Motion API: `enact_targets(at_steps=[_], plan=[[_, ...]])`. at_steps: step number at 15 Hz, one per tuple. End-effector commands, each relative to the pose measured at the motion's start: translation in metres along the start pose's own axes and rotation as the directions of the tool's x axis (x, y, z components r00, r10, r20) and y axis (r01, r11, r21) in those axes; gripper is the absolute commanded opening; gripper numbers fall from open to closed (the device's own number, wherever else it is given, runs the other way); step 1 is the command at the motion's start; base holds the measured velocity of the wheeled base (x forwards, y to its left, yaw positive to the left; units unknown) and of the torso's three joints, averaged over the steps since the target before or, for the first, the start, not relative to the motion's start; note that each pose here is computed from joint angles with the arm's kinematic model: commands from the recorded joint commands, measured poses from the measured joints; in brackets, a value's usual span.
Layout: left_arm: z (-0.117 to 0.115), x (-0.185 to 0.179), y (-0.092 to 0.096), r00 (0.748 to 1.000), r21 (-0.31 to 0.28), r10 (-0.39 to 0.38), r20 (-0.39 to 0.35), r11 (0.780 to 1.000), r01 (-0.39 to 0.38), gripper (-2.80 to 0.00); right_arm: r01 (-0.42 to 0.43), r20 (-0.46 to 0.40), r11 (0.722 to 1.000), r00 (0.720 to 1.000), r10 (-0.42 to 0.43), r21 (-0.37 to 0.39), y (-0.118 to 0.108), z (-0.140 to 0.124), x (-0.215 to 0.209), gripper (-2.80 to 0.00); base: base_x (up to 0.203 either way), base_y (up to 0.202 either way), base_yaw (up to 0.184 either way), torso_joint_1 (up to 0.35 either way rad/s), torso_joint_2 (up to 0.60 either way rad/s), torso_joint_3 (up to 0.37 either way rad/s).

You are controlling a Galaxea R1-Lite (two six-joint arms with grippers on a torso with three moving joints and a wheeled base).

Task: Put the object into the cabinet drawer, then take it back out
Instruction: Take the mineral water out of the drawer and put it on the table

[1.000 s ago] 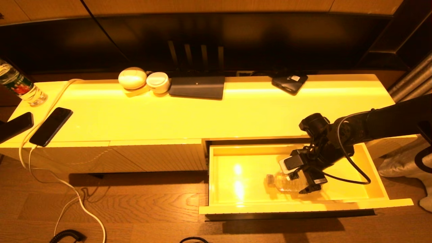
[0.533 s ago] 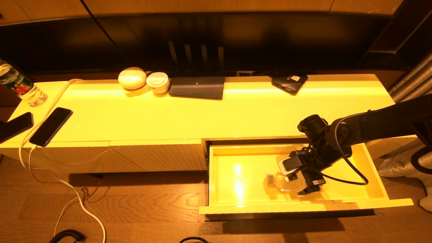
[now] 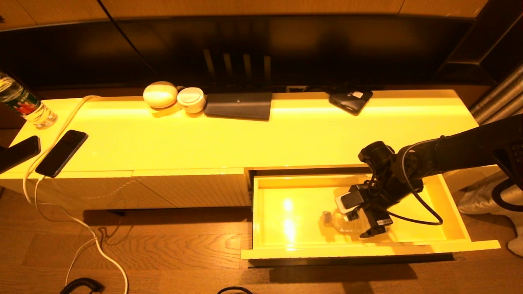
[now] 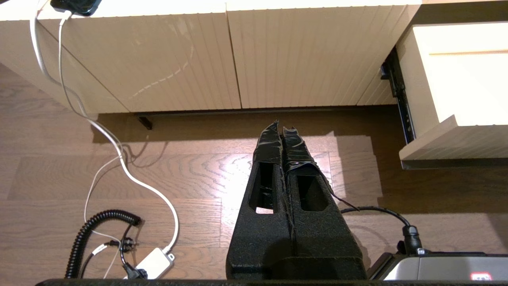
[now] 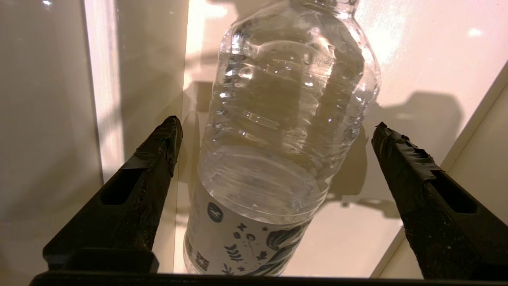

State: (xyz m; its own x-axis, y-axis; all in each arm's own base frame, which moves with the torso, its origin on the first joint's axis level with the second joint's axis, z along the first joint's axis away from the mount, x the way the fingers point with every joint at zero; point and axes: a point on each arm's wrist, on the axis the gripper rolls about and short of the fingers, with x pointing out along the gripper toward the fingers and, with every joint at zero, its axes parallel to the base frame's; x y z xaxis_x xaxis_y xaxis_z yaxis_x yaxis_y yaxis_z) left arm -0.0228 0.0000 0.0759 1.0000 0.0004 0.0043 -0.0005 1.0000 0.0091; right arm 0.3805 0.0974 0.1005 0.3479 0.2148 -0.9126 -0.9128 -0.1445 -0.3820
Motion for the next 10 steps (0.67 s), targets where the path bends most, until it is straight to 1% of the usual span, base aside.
enact_targets(at_steps=[1,10], plan=[[-0.0008,0.0002,0.0,1.0,0.0,0.001,-0.003,1.0,-0.001,-2.8,-0.003,0.001,1.0,1.0,0.003,-0.01,-0.0001,0.0007,0.0009,0.0,0.0,0.0,0.0,0.0,0.0,0.0],[-0.0008,0.0002,0.0,1.0,0.0,0.001,-0.003,1.0,-0.001,-2.8,-0.035,-0.002,0.999,0.999,0.035,-0.009,0.0045,0.0,0.0081,0.0,0.0,0.0,0.0,0.0,0.0,0.0]])
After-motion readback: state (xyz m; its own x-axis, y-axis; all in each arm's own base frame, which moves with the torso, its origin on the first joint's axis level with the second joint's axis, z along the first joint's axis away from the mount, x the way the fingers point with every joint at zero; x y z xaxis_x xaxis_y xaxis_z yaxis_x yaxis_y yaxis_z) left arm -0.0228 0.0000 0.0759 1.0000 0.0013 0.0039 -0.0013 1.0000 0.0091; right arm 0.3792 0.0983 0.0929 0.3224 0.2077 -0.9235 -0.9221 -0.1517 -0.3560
